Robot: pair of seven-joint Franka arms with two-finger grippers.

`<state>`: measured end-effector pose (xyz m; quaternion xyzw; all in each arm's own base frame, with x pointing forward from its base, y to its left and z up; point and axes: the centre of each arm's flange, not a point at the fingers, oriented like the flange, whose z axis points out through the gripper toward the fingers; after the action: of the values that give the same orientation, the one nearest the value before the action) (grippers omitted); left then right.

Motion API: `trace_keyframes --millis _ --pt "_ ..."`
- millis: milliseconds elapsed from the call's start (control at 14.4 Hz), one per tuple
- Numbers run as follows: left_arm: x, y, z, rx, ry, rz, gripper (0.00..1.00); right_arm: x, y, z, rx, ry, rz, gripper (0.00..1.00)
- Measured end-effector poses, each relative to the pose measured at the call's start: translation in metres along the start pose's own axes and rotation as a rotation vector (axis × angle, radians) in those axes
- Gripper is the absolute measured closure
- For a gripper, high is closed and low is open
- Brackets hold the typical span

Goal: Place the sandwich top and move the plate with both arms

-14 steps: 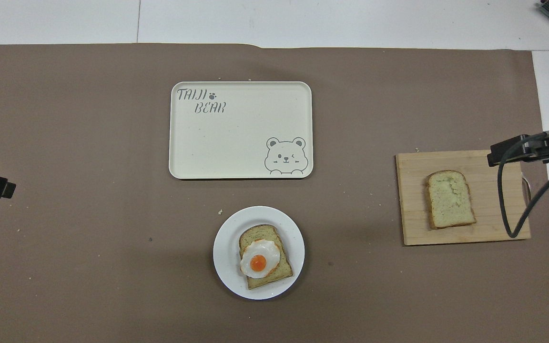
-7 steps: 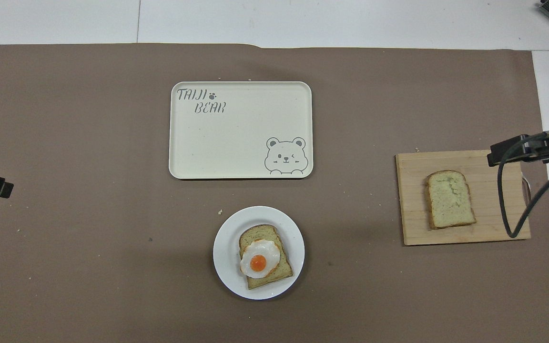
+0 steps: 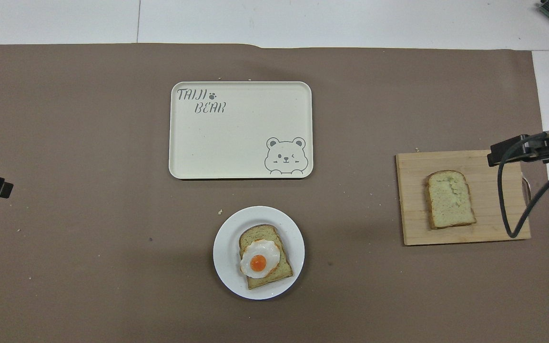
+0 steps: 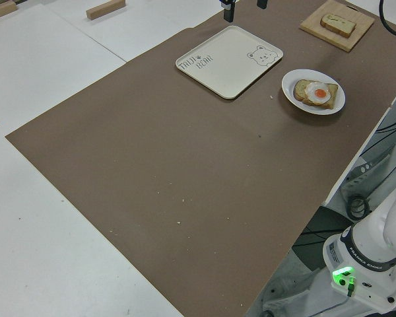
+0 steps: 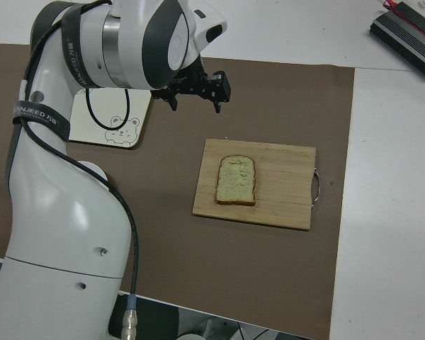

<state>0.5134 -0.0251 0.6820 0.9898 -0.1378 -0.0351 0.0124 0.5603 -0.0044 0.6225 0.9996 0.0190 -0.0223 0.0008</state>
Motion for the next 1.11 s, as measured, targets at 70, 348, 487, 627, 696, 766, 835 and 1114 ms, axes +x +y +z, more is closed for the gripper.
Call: trace_keyframes --millis 70,348,487,627,696,766,835,1114 --pt "-0.0001 0.0 0.0 0.0 -0.001 0.0 0.0 0.0 0.0 0.0 0.0 0.0 0.0 0.0" --pt "-0.0006 0.0002 0.0005 -0.001 -0.005 0.0 0.0 0.0 0.0 0.0 0.0 0.0 0.0 0.0" --pt "-0.0007 0.0003 0.0005 -0.001 -0.006 0.0 0.0 0.0 0.0 0.0 0.0 0.0 0.0 0.0" --pt "-0.0008 0.0004 0.0005 -0.001 -0.007 0.0 0.0 0.0 0.0 0.0 0.0 0.0 0.0 0.0" --pt "-0.0008 0.0004 0.0006 -0.002 -0.007 0.0 0.0 0.0 0.0 0.0 0.0 0.0 0.0 0.0" --pt "-0.0009 0.0004 0.0007 -0.002 -0.008 0.0 0.0 0.0 0.0 0.0 0.0 0.0 0.0 0.0" --pt "-0.0012 0.0004 0.0009 -0.002 -0.011 0.0 0.0 0.0 0.0 0.0 0.0 0.0 0.0 0.0" --pt "-0.0024 0.0002 0.0019 -0.005 -0.021 -0.001 0.0 0.0 0.0 0.0 0.0 0.0 0.0 0.0"
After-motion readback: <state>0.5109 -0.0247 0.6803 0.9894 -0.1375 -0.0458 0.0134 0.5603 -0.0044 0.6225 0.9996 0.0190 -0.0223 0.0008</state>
